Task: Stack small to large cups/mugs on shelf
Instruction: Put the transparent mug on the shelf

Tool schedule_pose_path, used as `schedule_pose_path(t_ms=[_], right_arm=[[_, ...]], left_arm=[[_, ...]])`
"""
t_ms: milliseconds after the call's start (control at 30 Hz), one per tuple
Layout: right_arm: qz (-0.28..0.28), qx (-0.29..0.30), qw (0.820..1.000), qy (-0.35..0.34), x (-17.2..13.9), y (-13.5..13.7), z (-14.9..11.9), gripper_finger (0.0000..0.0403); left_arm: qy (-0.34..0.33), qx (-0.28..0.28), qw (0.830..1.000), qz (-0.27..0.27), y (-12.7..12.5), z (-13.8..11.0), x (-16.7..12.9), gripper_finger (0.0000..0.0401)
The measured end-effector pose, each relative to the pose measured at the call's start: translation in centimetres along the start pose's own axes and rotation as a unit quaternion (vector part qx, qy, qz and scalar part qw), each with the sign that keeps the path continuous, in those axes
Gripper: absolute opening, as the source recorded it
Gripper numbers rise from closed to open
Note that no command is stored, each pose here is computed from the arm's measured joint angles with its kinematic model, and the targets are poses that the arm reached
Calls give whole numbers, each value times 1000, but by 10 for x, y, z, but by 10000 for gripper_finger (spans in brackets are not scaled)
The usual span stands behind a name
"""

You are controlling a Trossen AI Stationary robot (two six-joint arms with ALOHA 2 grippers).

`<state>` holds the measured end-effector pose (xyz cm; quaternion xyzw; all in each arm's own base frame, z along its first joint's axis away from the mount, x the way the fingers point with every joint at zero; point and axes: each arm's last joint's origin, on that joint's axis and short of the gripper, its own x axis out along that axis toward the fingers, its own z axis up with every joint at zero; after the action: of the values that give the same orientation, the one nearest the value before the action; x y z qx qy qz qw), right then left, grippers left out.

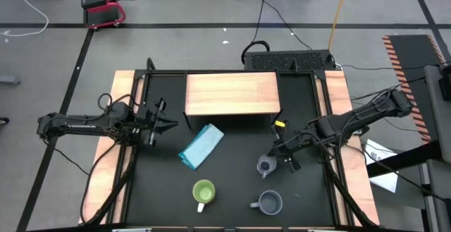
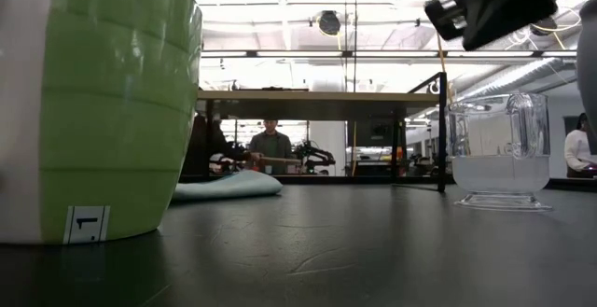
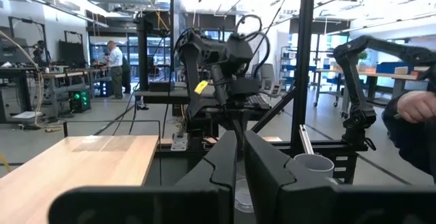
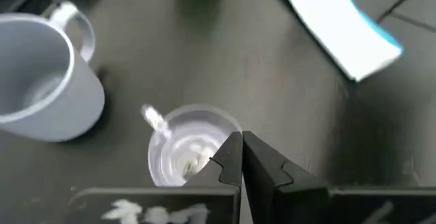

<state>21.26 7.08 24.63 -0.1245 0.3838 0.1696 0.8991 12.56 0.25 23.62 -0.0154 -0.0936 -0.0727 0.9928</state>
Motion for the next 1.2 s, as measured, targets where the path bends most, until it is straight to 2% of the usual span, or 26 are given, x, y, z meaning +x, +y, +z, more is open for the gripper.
schedule_pose_path(t_ms=[433,667,867,1033,1200], right_arm=[[15,7,996,92,5,-4,32,0],[18,32,988,147,18,-5,29,0],[16,55,985,162,19,-7,26,2],[63,79,982,160,20,-5,26,26],[61,91,981,162,21,-7,25,67]], left_arm=[[29,-5,1000,2,0,-6,0,31],[36,-5,999,2,0,-7,0,31],[37,-5,999,2,0,-7,0,31],[38,-5,999,2,0,-7,0,31],[42,4,999,2,0,-8,0,31]])
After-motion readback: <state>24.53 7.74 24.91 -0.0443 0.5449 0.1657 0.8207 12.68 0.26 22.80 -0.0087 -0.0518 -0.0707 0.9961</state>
